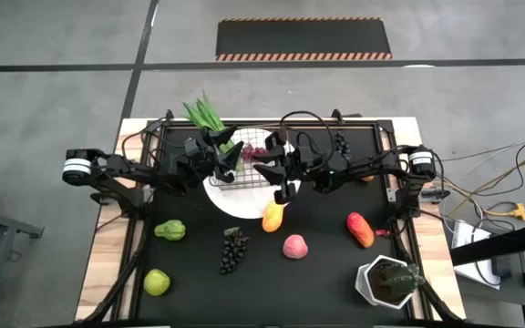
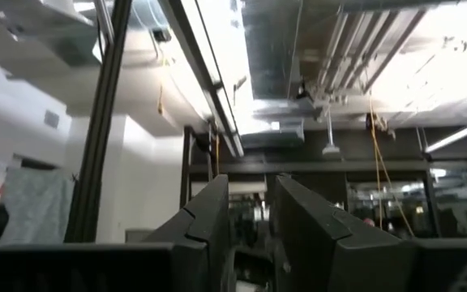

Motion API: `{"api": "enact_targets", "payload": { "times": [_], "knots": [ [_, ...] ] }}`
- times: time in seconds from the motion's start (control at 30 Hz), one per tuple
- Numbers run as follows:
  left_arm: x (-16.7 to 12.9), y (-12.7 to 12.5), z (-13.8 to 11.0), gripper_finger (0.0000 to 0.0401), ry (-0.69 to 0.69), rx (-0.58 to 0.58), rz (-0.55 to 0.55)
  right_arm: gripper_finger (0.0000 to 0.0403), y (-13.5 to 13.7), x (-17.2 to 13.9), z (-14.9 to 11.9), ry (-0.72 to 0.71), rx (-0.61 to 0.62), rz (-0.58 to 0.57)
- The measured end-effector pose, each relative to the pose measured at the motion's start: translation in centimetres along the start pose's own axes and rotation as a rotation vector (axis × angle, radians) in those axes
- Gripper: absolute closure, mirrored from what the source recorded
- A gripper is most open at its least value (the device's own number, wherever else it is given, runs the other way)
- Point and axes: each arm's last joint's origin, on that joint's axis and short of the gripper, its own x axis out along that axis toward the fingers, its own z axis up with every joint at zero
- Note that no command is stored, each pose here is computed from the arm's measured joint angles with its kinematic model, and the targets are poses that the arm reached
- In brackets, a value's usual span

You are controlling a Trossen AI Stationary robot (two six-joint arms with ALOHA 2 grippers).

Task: Build produce basket
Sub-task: Put the pink peach into the gold wire basket

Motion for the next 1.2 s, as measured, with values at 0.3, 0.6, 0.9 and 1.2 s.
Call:
{"api": "enact_targets", "payload": {
  "times": [0.3,0.6,0.9,1.2],
  "knots": [
    [0.5,-0.1,0.2,0.0127,-0.019,-0.007,0.023,0.0306,0.9,1.0,0.1,-0.001,-0.022,0.022],
    [0.7,0.0,-0.2,0.0127,-0.023,-0.078,0.112,0.0308,0.0,3.1,0.2,0.09,-0.03,-0.079],
    [0.6,0.2,-0.5,0.0127,-0.013,-0.073,0.147,0.0319,-0.2,3.2,0.4,0.083,0.011,-0.106],
    [0.7,0.1,-0.4,0.0127,-0.021,-0.102,0.146,0.0309,-0.5,3.2,0.0,0.122,0.043,-0.132]
  ]
}}
